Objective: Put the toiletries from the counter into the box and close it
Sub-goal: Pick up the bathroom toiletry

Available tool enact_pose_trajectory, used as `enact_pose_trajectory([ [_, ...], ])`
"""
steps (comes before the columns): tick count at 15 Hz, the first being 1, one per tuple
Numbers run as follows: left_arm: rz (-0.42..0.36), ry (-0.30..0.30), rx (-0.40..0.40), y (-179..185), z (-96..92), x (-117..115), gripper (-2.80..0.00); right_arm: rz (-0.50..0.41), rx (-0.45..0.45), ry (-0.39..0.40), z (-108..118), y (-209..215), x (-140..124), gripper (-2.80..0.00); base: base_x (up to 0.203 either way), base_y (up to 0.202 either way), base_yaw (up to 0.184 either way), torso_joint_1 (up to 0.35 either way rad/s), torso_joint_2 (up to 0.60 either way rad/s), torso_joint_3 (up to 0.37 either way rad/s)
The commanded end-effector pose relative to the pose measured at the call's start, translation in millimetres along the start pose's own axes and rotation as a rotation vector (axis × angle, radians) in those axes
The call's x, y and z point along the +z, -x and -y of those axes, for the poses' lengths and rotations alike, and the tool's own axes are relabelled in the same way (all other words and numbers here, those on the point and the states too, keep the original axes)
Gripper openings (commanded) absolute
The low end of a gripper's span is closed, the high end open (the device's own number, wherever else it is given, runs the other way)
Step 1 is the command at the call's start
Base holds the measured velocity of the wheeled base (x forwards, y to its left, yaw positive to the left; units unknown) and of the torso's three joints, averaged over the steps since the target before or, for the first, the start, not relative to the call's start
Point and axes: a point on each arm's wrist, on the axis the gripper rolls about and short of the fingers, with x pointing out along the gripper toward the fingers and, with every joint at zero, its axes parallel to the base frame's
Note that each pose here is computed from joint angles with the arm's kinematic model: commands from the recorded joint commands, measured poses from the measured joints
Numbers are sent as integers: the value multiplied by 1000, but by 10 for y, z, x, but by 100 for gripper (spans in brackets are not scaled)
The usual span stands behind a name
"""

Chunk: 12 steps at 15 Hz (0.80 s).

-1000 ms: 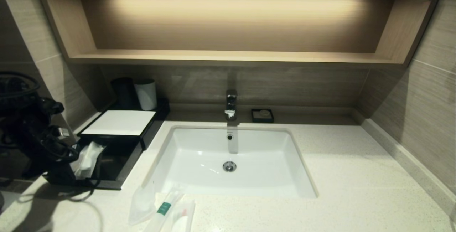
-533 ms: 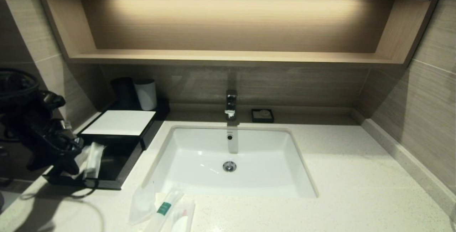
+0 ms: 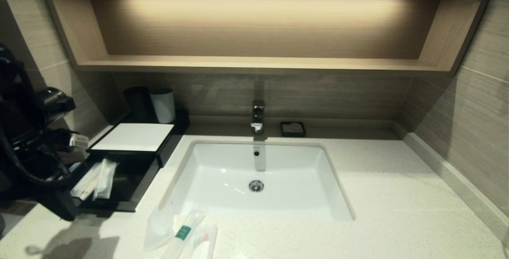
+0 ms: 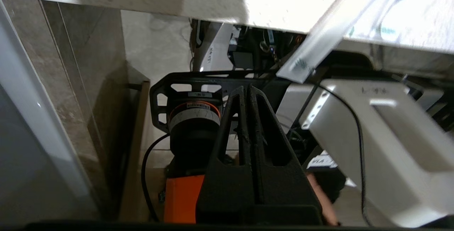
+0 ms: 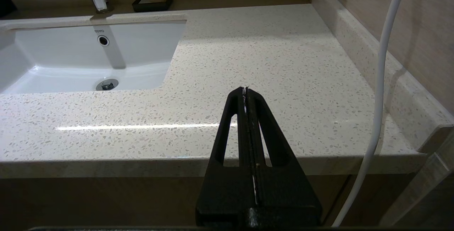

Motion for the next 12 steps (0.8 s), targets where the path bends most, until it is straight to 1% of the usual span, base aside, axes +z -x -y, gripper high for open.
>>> enact_pose_trajectory([
  [1, 18, -156, 4, 89, 264, -309, -280, -1, 1, -1, 0, -1, 1, -280, 0, 0, 0, 0, 0, 0],
  [2, 5, -213, 7, 64, 355, -338, -280, -1, 0, -1, 0, -1, 1, -280, 0, 0, 0, 0, 0, 0],
  [3, -10, -258, 9, 34, 444, -352, 0, 0, 1, -1, 0, 0, 1, -280, 0, 0, 0, 0, 0, 0],
  [5, -21, -315, 12, -38, 637, -349, 0, 0, 0, -1, 0, -1, 3, -280, 0, 0, 0, 0, 0, 0],
  [7, -3, -332, 12, -157, 848, -287, 0, -1, 1, -1, 0, -1, 1, -280, 0, 0, 0, 0, 0, 0],
  [8, 12, -328, 9, -233, 914, -218, 0, -1, 1, -1, 0, -1, 1, -280, 0, 0, 0, 0, 0, 0],
  [10, 33, -317, 14, -397, 973, -66, 0, -1, 0, -1, 0, -1, 1, -280, 0, 0, 0, 0, 0, 0],
  [11, 63, -295, 24, -493, 997, 39, 0, -1, 1, -1, 0, -1, 1, -280, 0, 0, 0, 0, 0, 0],
  [12, 89, -259, 61, -613, 1013, 138, 0, -1, 0, -1, 0, -1, 1, -280, 0, 0, 0, 0, 0, 0],
])
